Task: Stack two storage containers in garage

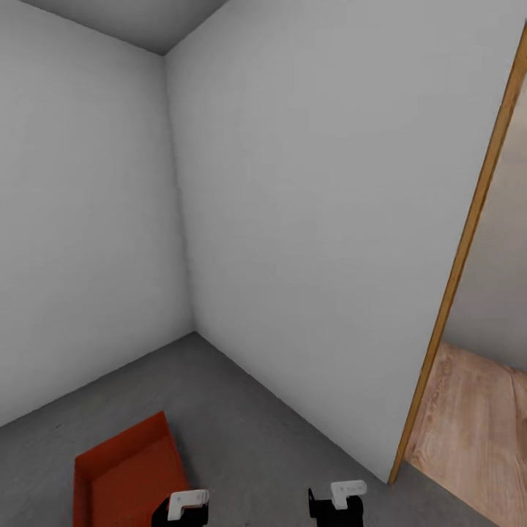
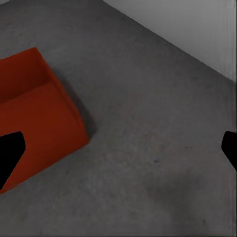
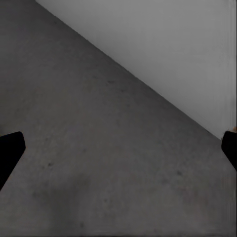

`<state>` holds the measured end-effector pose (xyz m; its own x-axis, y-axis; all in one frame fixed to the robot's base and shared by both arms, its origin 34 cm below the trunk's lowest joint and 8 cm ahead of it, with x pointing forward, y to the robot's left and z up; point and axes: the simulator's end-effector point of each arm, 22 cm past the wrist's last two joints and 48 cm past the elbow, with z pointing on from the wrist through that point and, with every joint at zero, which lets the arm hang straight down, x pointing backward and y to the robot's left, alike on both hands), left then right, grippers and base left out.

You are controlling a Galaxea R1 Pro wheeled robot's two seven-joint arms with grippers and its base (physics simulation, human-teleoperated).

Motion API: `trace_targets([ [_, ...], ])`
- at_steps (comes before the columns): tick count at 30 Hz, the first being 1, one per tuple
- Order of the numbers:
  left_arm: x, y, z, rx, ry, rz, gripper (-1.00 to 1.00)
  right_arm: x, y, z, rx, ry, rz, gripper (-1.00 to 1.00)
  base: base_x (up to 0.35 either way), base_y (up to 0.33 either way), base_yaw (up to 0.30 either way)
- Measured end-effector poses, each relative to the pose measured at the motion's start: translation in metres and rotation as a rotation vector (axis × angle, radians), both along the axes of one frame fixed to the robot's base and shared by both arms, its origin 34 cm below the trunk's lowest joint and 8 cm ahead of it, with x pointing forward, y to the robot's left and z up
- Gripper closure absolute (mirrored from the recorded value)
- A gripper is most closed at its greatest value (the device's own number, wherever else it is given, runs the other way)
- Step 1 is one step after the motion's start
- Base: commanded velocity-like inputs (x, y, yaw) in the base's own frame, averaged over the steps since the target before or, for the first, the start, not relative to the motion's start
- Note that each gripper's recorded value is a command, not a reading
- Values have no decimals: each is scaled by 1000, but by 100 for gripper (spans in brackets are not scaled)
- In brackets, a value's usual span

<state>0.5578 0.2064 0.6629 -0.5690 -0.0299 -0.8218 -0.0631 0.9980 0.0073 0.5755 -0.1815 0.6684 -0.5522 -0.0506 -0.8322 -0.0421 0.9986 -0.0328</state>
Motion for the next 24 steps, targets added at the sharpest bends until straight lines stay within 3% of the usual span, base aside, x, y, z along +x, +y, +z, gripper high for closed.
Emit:
trace_targets([
  [13,0,0,0,1,-1,0,-100,0,1,0,1,-1,1,-100,-1,-328,-299],
  [24,0,4,0,-1,1,12,-100,0,2,0,2,-1,3,-100,0,-53,-208],
])
